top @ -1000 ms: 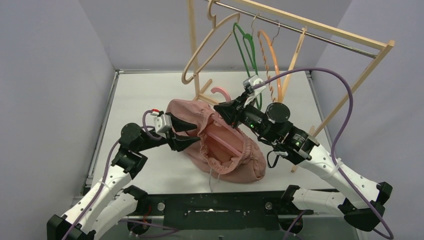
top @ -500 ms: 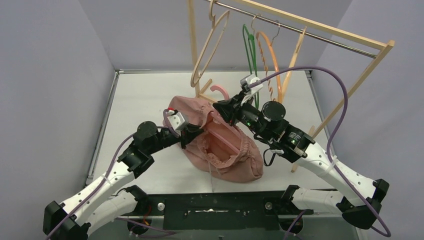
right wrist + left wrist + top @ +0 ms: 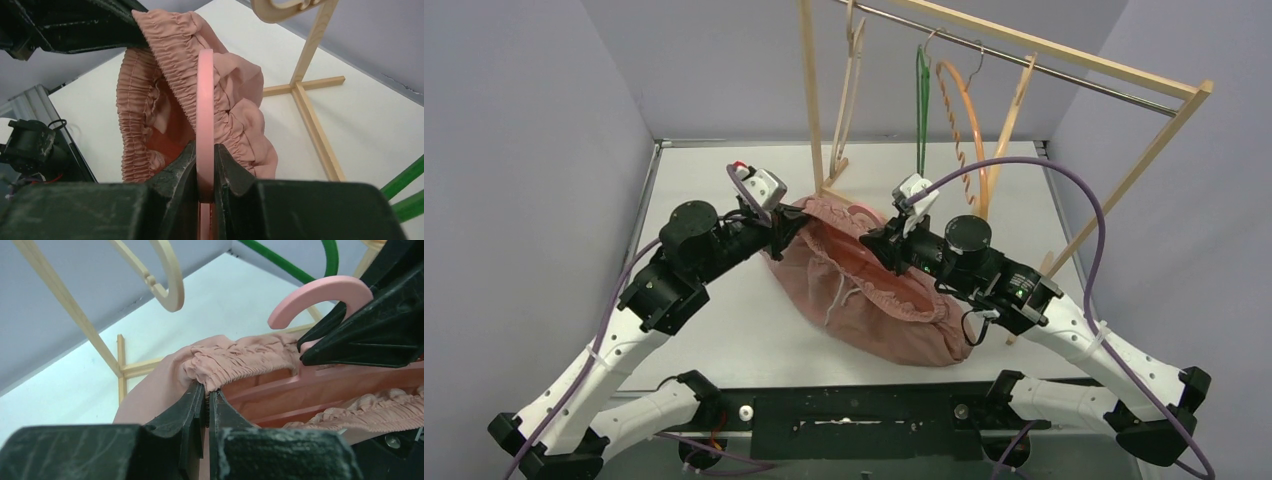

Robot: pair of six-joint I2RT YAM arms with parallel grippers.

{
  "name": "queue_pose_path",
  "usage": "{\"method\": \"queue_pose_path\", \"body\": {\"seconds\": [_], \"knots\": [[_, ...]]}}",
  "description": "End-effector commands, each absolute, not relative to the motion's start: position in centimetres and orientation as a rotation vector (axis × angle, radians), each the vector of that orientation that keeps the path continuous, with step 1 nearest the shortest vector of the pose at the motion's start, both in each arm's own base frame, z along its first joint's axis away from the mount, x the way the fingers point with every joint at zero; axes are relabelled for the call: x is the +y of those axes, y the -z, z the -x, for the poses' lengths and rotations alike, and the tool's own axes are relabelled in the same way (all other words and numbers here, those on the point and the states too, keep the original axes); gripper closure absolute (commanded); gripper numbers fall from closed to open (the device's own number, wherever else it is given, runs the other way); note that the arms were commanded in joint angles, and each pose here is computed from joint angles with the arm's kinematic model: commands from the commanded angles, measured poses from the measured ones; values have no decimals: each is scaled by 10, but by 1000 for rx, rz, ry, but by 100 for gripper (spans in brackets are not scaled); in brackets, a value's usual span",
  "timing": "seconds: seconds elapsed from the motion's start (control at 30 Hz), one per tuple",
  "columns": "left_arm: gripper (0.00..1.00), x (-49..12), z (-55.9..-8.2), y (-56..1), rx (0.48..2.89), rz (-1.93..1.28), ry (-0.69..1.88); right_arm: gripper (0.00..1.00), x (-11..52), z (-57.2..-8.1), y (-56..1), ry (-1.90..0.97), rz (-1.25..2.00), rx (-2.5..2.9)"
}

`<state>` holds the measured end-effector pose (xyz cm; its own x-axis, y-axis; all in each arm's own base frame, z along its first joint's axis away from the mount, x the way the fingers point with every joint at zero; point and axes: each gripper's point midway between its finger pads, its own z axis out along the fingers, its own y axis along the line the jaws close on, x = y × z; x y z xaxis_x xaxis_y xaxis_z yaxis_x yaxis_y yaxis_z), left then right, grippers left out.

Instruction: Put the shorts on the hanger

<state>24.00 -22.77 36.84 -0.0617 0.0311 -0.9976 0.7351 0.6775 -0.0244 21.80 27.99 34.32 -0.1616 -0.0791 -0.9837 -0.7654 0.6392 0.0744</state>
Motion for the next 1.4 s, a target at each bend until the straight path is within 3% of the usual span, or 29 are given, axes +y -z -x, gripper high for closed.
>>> {"method": "queue_pose_path", "body": {"seconds": [0.0,0.33,0.8,0.93,1.03,1.17,1.37], "knots": [[100,-219,-247,-374,1628,-628,587,100,277,-211,-380,-718,719,1534],[100,-212,-258,-365,1808,-621,487,100,313,-193,-420,-689,805,1385],[100,-217,-236,-405,1662,-564,660,100,295,-216,-444,-631,548,1381],[71,-216,-234,-412,1631,-552,672,100,298,-214,-441,-658,546,1376],[60,-221,-219,-430,1517,-590,750,100,300,-212,-439,-676,543,1363],[55,-230,-194,-457,1328,-666,857,100,303,-210,-442,-709,535,1336],[54,-241,-187,-451,1228,-834,824,100,311,-209,-449,-744,522,1297]]}}
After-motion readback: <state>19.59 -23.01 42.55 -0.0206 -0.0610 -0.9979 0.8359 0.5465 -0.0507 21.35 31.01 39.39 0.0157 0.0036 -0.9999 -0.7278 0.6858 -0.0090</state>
